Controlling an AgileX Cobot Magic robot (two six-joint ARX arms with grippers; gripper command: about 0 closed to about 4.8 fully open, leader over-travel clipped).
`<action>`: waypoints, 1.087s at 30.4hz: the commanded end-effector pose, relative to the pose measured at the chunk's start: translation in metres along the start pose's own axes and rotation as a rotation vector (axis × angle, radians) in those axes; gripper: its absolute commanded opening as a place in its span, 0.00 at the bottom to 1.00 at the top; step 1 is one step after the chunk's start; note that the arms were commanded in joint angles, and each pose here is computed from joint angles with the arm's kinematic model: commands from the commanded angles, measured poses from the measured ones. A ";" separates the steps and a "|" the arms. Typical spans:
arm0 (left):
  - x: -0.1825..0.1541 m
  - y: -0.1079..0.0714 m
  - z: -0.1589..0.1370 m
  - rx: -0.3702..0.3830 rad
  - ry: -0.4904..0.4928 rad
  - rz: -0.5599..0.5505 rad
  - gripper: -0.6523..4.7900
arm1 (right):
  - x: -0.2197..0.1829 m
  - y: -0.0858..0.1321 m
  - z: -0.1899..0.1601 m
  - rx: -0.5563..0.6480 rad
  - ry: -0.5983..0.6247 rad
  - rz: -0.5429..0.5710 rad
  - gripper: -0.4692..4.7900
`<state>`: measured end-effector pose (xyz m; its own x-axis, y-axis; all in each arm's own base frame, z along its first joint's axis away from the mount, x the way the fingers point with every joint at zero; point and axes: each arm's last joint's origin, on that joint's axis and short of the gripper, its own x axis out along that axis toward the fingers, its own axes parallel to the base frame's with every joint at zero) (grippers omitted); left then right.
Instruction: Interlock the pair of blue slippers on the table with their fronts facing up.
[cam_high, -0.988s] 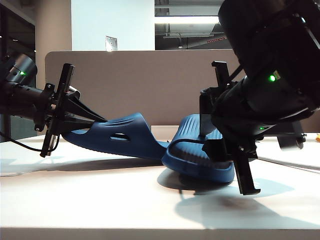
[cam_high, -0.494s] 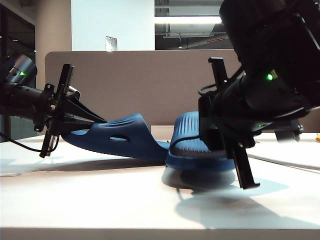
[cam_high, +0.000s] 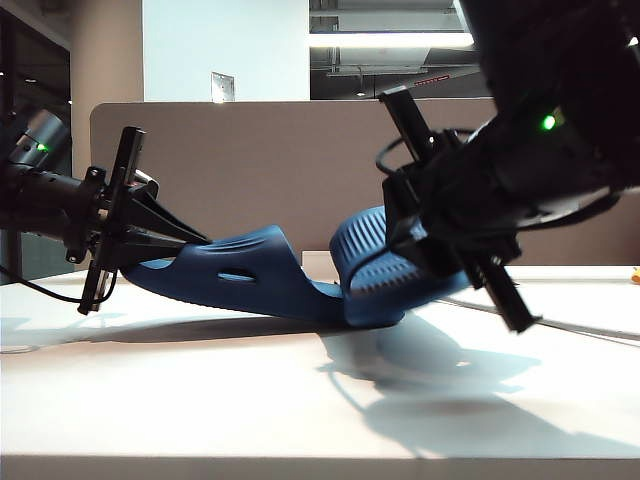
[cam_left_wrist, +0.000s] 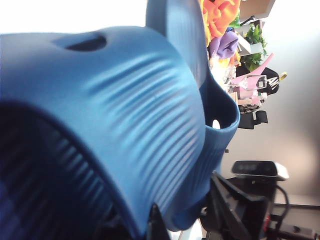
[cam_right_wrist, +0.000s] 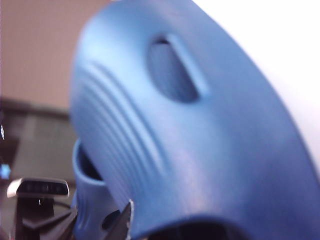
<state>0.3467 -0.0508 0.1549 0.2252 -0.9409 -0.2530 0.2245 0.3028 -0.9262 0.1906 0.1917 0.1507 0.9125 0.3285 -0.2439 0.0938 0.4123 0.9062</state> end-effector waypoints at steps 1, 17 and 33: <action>-0.005 -0.002 0.002 0.024 -0.007 -0.013 0.11 | -0.002 0.010 0.011 -0.177 0.042 0.065 0.09; -0.010 0.000 0.003 0.072 -0.021 -0.006 0.11 | -0.029 0.028 0.090 -0.307 0.406 0.284 0.09; -0.010 0.004 -0.003 0.119 0.010 0.010 0.11 | -0.060 -0.014 0.183 -0.195 0.639 0.387 0.09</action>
<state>0.3440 -0.0410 0.1512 0.2261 -0.9373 -0.2653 0.3090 0.3273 -0.8930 0.2081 0.0147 0.2108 0.4971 0.8513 -0.1680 -0.2488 0.3253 0.9123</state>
